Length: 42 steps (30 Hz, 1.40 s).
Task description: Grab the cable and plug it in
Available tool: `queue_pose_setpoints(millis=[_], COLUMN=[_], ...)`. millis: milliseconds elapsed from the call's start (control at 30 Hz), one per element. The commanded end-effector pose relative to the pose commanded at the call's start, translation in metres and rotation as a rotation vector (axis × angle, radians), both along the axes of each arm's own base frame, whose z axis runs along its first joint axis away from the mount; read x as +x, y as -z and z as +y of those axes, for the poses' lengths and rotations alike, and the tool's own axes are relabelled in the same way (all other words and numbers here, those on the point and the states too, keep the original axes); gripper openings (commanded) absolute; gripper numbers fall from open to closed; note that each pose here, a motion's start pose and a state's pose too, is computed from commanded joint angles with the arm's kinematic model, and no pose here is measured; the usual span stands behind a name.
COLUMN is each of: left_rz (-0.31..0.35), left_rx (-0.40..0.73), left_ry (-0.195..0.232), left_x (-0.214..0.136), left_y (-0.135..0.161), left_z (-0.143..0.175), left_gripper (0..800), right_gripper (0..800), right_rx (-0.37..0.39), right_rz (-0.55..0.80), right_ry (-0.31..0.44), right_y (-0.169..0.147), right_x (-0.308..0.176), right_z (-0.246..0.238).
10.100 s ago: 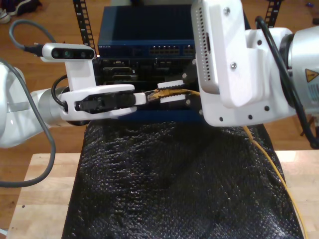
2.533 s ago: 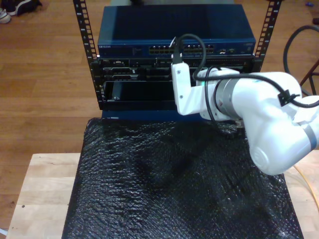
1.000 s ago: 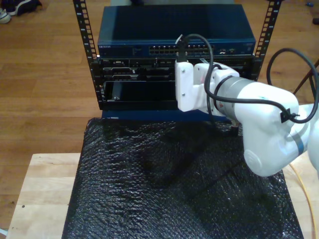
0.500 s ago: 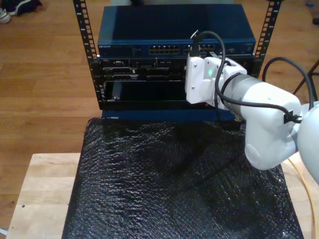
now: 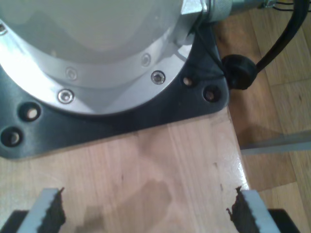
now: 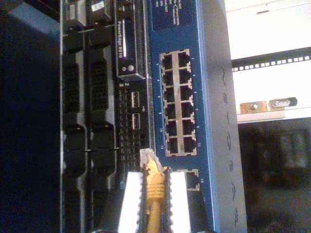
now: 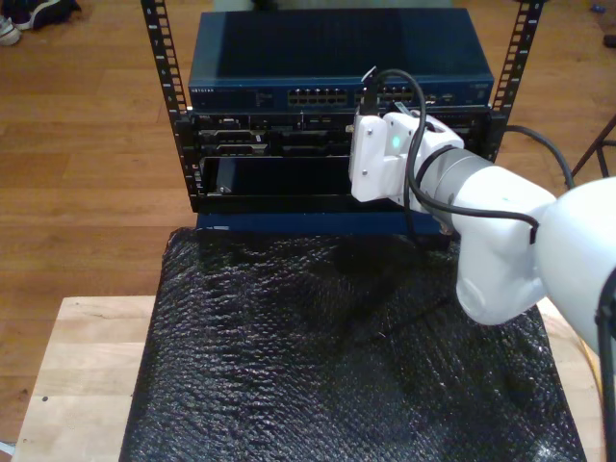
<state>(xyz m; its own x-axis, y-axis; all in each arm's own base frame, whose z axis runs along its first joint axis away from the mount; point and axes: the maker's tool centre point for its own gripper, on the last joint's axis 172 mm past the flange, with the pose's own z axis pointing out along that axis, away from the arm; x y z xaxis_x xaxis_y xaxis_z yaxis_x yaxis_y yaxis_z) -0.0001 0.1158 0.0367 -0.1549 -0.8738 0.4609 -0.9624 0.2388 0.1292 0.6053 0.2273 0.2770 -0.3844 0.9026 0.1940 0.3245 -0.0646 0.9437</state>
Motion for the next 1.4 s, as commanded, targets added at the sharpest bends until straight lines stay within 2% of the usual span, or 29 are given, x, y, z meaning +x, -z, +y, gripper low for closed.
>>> queue_pose_setpoints(millis=[233, 433, 533, 967, 1233, 1400], left_rz=[-0.001, 0.0, 0.0, 0.0, 0.0, 0.0], left_rx=[0.001, 0.0, 0.0, 0.0, 0.0, 0.0], left_ry=[0.0, 0.0, 0.0, 0.0, 0.0, 0.0], left_x=[0.0, 0.0, 0.0, 0.0, 0.0, 0.0], left_y=[0.0, 0.0, 0.0, 0.0, 0.0, 0.0], left_z=[0.0, 0.0, 0.0, 0.0, 0.0, 0.0], left_gripper=[800, 800, 800, 800, 800, 800], right_gripper=[0, 0, 0, 0, 0, 0], right_rx=[-0.009, 0.032, 0.031, -0.055, -0.054, -0.092], right_rz=[-0.083, -0.194, -0.232, -0.39, -0.412, -0.42], right_ry=[-0.014, 0.004, 0.044, 0.2, 0.264, 0.328], right_y=[0.001, -0.011, -0.016, -0.021, -0.019, -0.011], right_x=[0.004, 0.009, 0.013, 0.019, 0.014, 0.017], right_z=[-0.002, -0.013, -0.025, -0.07, -0.076, -0.082])
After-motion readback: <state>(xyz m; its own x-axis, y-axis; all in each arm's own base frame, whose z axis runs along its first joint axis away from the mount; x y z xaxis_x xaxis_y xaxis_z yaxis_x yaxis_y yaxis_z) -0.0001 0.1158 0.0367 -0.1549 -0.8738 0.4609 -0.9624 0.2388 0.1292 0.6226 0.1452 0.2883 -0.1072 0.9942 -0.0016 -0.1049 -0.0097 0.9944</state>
